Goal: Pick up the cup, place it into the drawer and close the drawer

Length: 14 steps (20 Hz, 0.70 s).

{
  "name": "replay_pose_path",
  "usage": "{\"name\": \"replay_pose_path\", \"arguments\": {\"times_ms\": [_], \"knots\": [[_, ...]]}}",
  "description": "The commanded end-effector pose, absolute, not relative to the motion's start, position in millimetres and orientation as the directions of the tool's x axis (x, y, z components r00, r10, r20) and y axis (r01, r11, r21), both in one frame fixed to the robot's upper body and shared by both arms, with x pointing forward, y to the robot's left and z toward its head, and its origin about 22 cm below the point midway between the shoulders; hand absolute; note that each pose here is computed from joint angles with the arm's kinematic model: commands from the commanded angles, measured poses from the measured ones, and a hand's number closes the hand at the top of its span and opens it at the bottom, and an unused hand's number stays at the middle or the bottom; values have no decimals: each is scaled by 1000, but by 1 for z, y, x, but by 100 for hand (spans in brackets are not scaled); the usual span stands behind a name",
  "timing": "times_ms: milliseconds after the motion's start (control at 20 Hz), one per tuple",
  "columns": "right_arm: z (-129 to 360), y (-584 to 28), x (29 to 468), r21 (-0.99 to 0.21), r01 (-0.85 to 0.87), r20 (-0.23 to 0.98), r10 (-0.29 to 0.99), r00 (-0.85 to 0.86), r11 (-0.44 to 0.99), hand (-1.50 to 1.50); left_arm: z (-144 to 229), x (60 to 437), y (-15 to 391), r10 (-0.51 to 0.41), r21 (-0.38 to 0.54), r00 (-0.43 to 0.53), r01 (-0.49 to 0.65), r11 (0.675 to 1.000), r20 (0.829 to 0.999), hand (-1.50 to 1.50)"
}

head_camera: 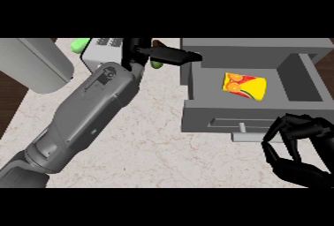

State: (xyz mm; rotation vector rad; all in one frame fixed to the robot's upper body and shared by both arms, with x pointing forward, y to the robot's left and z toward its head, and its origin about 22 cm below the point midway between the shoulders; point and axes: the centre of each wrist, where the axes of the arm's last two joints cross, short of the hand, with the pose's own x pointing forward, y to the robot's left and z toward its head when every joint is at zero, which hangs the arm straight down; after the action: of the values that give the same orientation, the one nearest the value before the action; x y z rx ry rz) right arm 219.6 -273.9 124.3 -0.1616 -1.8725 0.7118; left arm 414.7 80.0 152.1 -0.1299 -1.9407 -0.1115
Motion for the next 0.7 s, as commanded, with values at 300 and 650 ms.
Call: {"name": "replay_pose_path", "arguments": {"times_ms": [300,650], "knots": [[94,-228,259,-771,-167,618,661,-426,614,150,148,386,155,96,-48,-336,149,988,937,-150],[49,-226,298,-916,-160,399,810,-430,367,150,133,376,217,74,-44,-347,93,995,935,-150]]}}
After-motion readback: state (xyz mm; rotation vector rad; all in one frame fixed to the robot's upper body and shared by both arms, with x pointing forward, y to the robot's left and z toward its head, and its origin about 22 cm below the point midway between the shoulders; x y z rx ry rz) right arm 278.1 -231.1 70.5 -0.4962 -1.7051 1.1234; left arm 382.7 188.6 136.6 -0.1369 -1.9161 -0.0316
